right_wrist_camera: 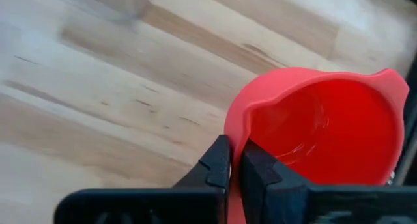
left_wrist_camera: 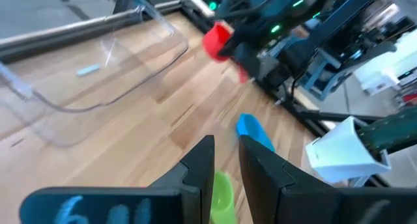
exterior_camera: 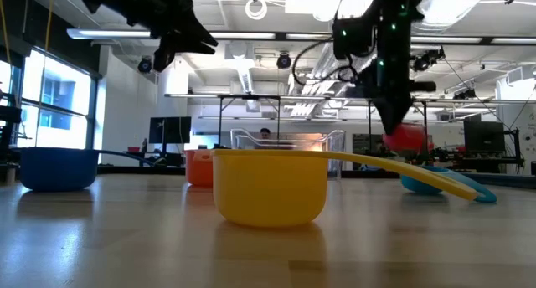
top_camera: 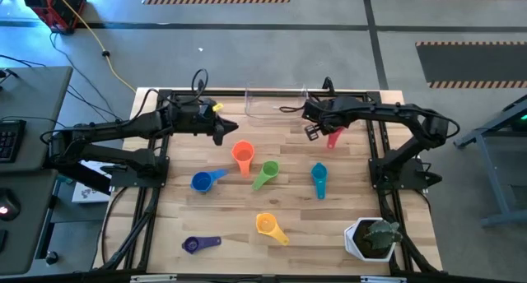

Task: Nest measuring cups in basket
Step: Stack the red measuring cup on top of the orange measuring cup

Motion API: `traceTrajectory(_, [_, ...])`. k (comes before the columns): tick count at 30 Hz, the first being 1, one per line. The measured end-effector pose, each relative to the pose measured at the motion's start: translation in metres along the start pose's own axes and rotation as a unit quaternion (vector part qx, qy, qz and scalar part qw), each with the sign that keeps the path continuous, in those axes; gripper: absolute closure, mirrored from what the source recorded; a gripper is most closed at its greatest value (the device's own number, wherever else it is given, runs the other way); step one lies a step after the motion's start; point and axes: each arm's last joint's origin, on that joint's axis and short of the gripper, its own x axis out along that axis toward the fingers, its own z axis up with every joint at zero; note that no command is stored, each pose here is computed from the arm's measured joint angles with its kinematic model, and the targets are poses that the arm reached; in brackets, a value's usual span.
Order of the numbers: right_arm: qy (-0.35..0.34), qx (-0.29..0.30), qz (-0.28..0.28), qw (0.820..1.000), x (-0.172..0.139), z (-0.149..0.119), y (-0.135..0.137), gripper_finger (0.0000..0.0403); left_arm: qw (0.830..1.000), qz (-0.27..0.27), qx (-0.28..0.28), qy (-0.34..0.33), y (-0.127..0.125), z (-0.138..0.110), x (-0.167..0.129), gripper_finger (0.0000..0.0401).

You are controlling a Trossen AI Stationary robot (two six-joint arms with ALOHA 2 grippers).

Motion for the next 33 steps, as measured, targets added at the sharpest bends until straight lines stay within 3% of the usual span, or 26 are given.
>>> traceTrajectory(8, [-0.061, 0.051, 0.060, 0.995, -0.056, 0.007, 0.025, 0.0401, 0.997, 0.038, 0.001, 0.060, 0.007, -0.012, -0.001, 0.0339])
traceTrajectory(16, [-0.128, 0.098, 0.146, 0.976, -0.094, 0.003, 0.052, 0.0402, 0.991, 0.074, 0.024, 0.106, 0.014, -0.021, -0.003, 0.0339])
traceTrajectory(28, [-0.224, 0.100, 0.299, 0.922, -0.115, -0.005, 0.106, 0.0402, 0.993, 0.093, 0.040, 0.067, 0.026, -0.007, -0.020, 0.0339])
traceTrajectory(33, [-0.263, 0.086, 0.362, 0.890, -0.116, 0.001, 0.131, 0.0402, 0.992, 0.109, 0.034, 0.043, 0.031, -0.001, -0.035, 0.0339])
